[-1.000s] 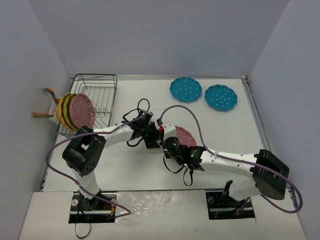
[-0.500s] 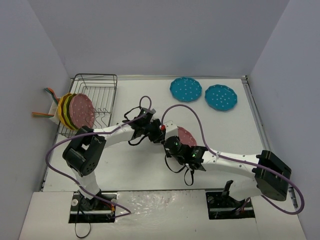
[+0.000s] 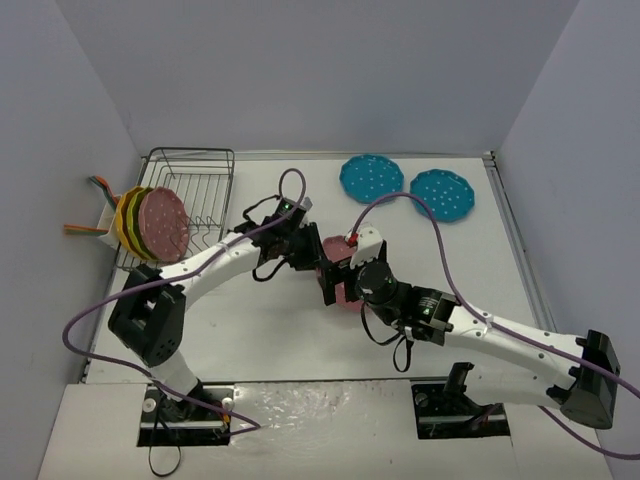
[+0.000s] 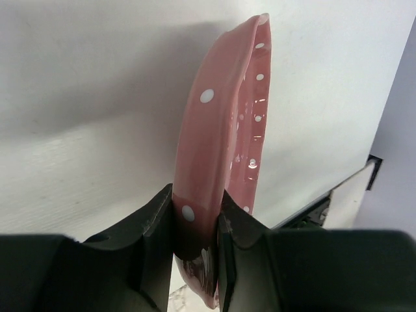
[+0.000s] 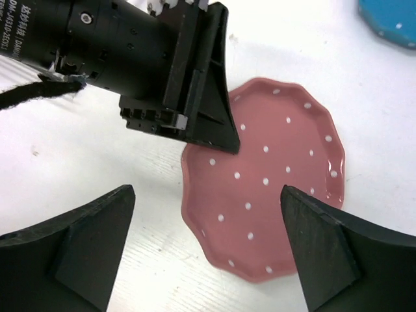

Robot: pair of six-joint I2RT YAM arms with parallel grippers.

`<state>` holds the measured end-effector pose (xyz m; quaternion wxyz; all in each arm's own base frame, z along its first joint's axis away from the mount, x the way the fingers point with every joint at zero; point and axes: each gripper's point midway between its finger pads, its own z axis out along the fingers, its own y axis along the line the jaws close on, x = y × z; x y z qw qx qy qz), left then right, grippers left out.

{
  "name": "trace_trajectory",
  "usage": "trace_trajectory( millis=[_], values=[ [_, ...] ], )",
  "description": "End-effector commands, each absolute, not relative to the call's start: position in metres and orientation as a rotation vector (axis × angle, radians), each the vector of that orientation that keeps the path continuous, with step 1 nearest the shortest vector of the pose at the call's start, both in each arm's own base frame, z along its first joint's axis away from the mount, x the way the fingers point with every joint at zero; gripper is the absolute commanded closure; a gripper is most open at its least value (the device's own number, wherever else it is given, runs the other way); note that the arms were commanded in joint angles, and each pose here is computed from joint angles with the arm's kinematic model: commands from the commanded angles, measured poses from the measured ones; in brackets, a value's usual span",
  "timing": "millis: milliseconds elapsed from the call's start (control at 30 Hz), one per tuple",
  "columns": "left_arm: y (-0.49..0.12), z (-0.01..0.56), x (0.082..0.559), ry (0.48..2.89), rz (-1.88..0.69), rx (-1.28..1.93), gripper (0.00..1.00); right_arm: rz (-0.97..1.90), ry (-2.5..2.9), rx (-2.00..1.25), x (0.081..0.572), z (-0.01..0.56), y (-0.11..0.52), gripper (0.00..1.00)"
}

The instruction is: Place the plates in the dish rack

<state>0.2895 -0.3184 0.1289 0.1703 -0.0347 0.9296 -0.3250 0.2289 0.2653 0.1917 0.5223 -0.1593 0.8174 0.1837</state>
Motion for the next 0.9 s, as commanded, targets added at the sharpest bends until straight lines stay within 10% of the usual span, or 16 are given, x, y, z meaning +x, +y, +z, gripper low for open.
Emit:
trace_trajectory(
  millis=[0, 867],
  values=[
    [-0.29, 0.268, 0.32, 2.239, -0.85, 0.162, 1.0, 0.446, 1.862, -0.28, 0.235, 0.248, 0.246, 0.0],
    [0.065, 0.378, 0.377, 1.947, 0.45, 0.138, 1.0, 0.416, 1.889, -0.288, 0.253, 0.241, 0.227, 0.0]
  ],
)
